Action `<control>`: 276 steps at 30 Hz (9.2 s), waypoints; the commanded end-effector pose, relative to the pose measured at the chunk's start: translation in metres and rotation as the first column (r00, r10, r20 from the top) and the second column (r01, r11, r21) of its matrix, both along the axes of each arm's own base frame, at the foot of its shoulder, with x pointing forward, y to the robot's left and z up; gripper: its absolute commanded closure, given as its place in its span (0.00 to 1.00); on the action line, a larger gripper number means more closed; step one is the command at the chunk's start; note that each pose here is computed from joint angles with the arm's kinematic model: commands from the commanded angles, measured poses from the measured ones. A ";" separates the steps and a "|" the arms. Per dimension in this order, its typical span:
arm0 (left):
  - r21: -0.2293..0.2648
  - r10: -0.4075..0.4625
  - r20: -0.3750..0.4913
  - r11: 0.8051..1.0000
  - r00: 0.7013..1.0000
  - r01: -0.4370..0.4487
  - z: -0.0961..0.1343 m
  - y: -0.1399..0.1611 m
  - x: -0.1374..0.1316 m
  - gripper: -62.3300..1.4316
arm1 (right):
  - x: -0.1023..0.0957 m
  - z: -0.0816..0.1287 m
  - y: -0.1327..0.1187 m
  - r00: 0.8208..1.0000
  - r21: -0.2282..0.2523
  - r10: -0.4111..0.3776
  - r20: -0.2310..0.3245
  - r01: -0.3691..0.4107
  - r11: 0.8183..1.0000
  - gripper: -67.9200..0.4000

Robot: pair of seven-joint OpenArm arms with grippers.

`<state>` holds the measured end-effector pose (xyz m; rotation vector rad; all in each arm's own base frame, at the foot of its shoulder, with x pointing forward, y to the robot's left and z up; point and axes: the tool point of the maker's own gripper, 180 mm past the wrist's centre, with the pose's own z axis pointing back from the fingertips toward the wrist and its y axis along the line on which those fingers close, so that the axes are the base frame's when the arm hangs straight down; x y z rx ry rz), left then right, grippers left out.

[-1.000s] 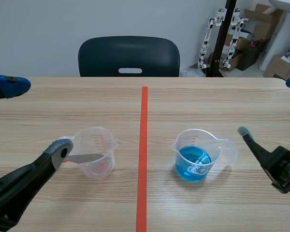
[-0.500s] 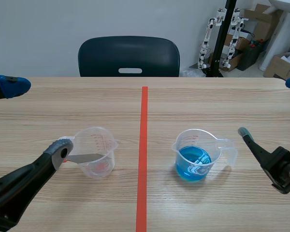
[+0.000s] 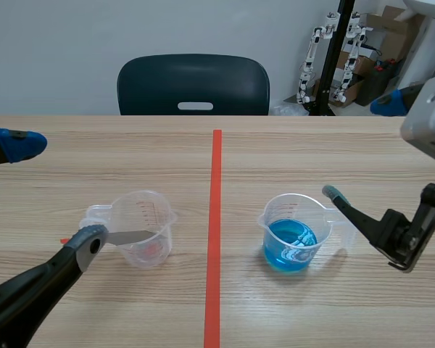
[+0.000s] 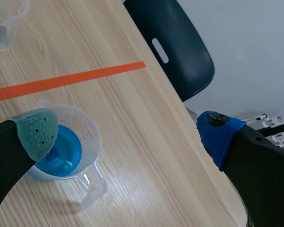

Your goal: Do the redox reaction experiment. lift the metal plate out of the left beaker

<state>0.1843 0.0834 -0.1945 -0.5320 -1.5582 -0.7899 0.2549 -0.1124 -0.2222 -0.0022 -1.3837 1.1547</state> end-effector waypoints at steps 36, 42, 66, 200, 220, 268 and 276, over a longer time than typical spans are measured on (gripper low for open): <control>-0.192 0.213 0.033 0.960 0.976 -0.204 -0.081 0.035 -0.136 0.00 | -0.001 -0.046 0.139 0.888 0.033 0.459 0.024 -0.459 0.888 0.10; -0.189 0.227 0.026 0.957 0.974 -0.218 -0.086 0.039 -0.146 0.00 | -0.008 -0.061 0.170 0.856 0.026 0.517 0.019 -0.517 0.855 0.10; -0.276 0.423 -0.012 0.870 0.906 -0.409 -0.085 0.078 -0.136 0.00 | -0.024 -0.057 0.250 0.820 0.127 0.571 0.036 -0.570 0.812 0.21; -0.275 0.420 -0.009 0.872 0.907 -0.406 -0.085 0.077 -0.136 0.00 | 0.048 0.119 0.237 0.738 0.524 0.568 -0.364 -0.342 0.780 0.99; -0.275 0.420 -0.009 0.872 0.907 -0.406 -0.085 0.077 -0.136 0.00 | 0.041 0.122 0.256 0.738 0.498 0.577 -0.350 -0.375 0.782 0.99; -0.274 0.420 -0.009 0.872 0.908 -0.406 -0.085 0.077 -0.136 0.00 | 0.040 0.119 0.256 0.740 0.472 0.580 -0.339 -0.400 0.786 0.99; -0.274 0.420 -0.009 0.872 0.908 -0.406 -0.085 0.077 -0.136 0.00 | 0.041 0.119 0.256 0.746 0.464 0.574 -0.337 -0.399 0.791 0.99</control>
